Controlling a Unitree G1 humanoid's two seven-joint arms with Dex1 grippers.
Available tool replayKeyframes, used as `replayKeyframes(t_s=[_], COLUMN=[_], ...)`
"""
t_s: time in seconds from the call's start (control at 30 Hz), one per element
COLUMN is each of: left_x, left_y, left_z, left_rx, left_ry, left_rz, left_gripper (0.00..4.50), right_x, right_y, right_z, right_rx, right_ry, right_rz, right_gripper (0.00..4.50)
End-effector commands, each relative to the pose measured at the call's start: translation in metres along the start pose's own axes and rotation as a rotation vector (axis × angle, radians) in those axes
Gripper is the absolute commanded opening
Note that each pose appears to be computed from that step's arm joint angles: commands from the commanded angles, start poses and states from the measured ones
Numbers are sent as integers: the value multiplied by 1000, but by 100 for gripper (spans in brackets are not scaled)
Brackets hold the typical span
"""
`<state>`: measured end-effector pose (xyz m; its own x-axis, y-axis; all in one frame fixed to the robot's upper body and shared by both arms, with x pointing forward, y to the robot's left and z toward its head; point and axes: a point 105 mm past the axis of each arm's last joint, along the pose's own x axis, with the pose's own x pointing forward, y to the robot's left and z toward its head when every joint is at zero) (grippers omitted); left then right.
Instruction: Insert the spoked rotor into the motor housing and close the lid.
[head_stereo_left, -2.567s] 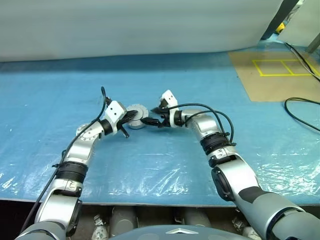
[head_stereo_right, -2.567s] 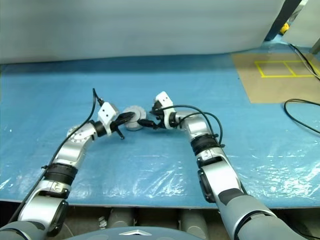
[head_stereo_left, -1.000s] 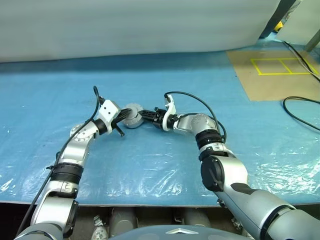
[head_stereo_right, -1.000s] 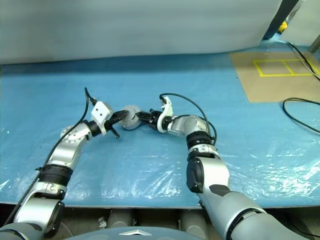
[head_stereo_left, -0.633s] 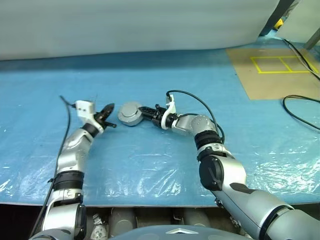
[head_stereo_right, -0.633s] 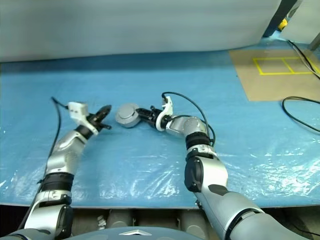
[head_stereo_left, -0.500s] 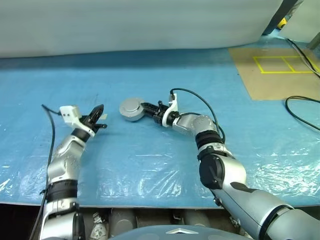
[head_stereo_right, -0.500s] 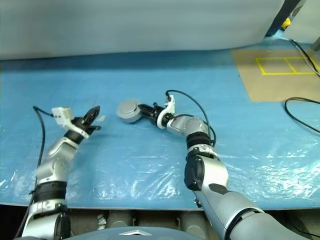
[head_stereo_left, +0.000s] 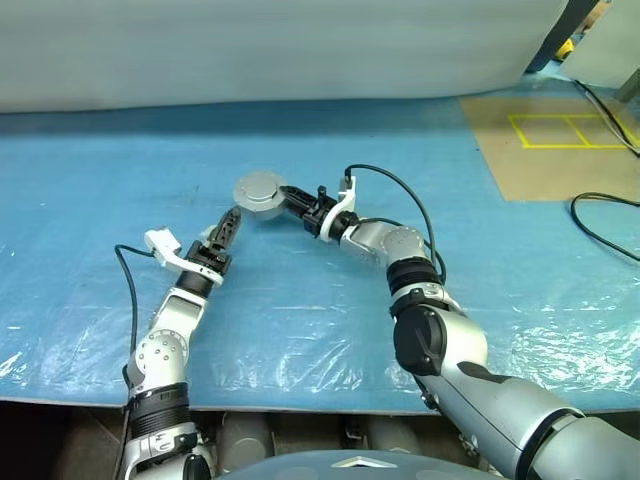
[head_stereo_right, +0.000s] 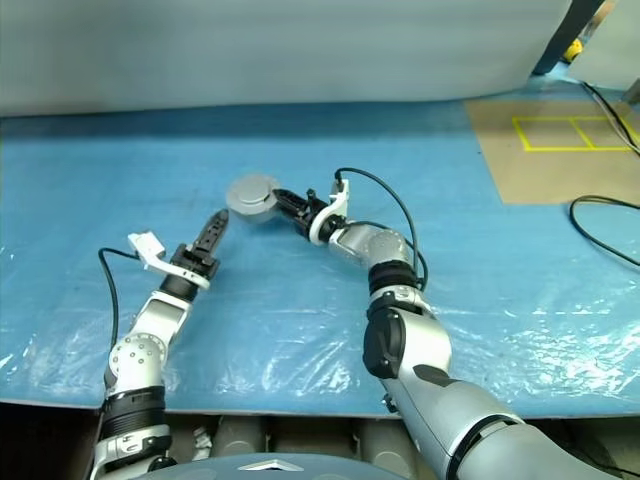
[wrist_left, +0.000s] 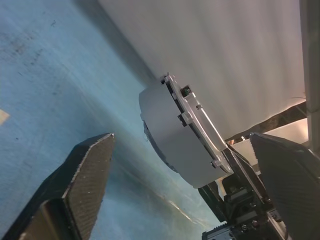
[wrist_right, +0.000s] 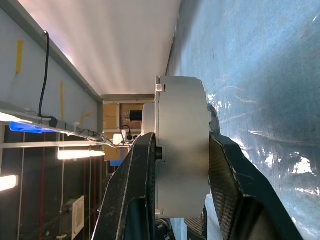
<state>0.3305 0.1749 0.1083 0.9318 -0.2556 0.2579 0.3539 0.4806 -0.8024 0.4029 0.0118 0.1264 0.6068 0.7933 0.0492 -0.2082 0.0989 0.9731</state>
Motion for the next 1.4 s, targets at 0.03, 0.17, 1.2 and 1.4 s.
replayKeyframes(t_s=[0.03, 0.17, 1.2, 1.4], left_x=[0, 5, 30, 32], left_y=[-7, 0, -20, -18], left_z=[13, 13, 4, 1], left_rx=[-2, -71, -249, -246], left_ry=[-49, -30, -45, -31], left_rz=[-9, 50, -46, -37], left_gripper=[448, 448, 266, 265], right_x=[7, 8, 6, 7], right_y=[37, 43, 46, 49], right_z=[7, -2, -26, -27], right_rx=[-31, -37, -75, -82], right_ry=[-17, 25, 140, 149], right_rz=[141, 183, 209, 219], right_gripper=[109, 109, 109, 109])
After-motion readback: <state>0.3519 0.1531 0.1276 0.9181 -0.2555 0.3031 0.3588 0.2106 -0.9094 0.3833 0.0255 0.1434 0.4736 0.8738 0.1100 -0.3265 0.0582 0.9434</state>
